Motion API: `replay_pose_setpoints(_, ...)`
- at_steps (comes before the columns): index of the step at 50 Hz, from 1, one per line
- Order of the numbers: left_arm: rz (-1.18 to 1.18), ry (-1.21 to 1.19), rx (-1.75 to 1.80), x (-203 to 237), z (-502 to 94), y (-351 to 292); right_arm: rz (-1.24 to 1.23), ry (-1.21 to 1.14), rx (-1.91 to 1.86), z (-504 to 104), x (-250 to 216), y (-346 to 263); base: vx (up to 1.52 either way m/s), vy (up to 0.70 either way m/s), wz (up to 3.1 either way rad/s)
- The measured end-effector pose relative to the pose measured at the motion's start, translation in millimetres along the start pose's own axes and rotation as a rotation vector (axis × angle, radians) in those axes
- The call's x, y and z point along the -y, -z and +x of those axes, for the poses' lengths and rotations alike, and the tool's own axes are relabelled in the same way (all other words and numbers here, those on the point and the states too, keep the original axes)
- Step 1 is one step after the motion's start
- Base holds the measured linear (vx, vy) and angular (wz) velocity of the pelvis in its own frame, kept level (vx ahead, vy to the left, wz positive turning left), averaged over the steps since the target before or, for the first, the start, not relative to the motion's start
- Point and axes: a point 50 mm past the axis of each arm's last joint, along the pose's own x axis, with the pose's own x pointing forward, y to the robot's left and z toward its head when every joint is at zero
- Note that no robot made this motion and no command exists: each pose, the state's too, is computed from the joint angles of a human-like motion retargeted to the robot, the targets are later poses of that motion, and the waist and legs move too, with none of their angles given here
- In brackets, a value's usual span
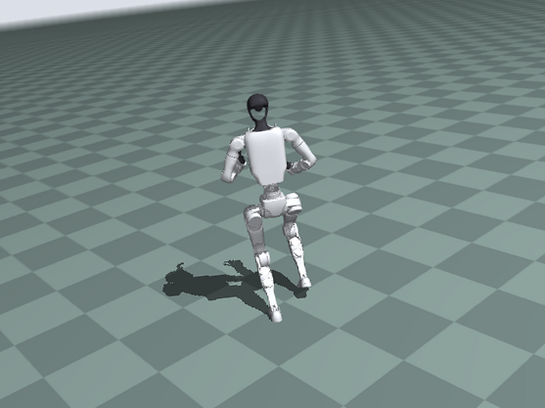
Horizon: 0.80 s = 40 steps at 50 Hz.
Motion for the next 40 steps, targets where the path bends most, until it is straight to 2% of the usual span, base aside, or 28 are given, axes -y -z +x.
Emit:
replay_pose_setpoints(5, -0.072, -0.005, 0.232, 28, 43, -34, 0.052, -0.023, -0.114, -18, -14, 15, 0.03, 0.1, -0.04)
replay_pose_setpoints(10, -0.135, 0.049, 0.276, 49, 56, -44, 0.141, -0.02, -0.184, -30, -19, 20, 0.03, 0.05, -0.28)
replay_pose_setpoints(13, -0.128, 0.13, 0.209, 60, 48, -29, 0.206, 0.031, -0.153, -23, -13, 12, 0.01, 0.0, -0.56)
replay_pose_setpoints(17, -0.007, 0.282, -0.029, 64, 4, 23, 0.286, 0.178, 0.045, 15, 14, -23, -0.03, -0.05, -0.78)
replay_pose_setpoints(23, 0.245, 0.398, -0.45, 10, -107, 87, 0.383, 0.375, 0.528, 64, 72, -118, -0.07, -0.12, -1.0)
replay_pose_setpoints(27, 0.337, 0.365, -0.67, -39, -165, 88, 0.408, 0.444, 0.784, 67, 97, -168, -0.09, -0.14, -0.61)
replay_pose_setpoints(30, 0.367, 0.301, -0.777, -64, -186, 81, 0.396, 0.463, 0.879, 66, 105, -186, -0.08, -0.14, -0.36)
replay_pose_setpoints(35, 0.324, 0.175, -0.839, -74, -190, 74, 0.391, 0.398, 0.777, 72, 83, -171, -0.06, -0.14, -0.07)
replay_pose_setpoints(40, 0.182, 0.104, -0.774, -53, -157, 76, 0.378, 0.198, 0.452, 64, 22, -112, -0.01, -0.19, 0.39)
